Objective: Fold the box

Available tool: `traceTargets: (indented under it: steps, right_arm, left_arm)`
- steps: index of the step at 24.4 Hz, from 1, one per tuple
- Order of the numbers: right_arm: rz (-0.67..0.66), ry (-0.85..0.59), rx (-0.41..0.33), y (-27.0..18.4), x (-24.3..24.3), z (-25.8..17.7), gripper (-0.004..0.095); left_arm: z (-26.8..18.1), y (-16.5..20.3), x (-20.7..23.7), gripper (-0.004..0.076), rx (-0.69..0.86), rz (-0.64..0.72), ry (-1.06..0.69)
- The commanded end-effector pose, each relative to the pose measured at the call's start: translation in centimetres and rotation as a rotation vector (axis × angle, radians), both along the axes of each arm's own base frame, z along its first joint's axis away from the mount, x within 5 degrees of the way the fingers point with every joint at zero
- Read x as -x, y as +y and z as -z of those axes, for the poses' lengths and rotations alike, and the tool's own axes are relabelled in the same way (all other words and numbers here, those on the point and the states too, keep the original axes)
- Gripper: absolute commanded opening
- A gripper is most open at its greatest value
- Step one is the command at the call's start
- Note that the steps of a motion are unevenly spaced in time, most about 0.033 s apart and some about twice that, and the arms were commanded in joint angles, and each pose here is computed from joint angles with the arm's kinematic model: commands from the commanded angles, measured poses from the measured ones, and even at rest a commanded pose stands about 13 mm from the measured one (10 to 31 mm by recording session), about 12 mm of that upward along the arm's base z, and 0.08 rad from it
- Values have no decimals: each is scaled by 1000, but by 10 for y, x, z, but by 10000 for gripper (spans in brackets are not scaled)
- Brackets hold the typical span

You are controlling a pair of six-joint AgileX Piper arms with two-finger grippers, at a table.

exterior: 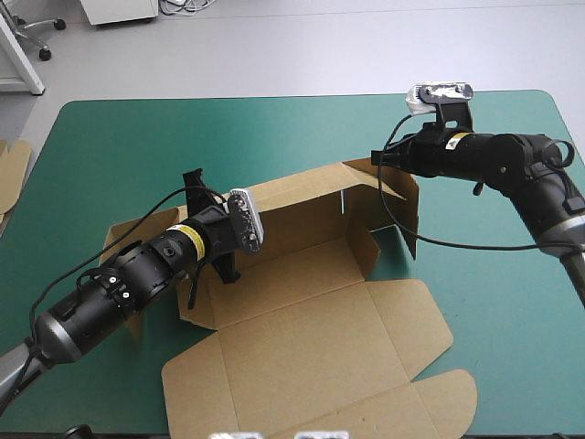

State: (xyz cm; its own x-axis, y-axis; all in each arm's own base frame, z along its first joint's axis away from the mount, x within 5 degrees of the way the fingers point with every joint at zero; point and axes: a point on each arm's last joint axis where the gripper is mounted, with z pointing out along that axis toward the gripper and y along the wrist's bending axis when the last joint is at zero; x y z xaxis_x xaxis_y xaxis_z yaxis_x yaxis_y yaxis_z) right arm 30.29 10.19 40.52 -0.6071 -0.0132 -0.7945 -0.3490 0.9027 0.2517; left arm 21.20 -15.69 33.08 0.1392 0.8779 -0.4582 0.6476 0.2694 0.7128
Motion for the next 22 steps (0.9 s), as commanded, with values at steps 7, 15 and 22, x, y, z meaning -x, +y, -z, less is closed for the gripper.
traceTargets:
  steps: [7, 15, 22]
  right_arm:
    - [15, -129, -45, 5, -31, -28, -34]
    - [-21, -25, -11, 17, -72, -6, -34]
    - [-50, 79, 48, 17, -75, 13, -34]
  left_arm:
    - [3, 1, 8, -14, 15, -42, 109]
    - [5, -3, 13, -14, -10, -14, 120]
    - [5, -3, 13, -14, -10, -14, 120]
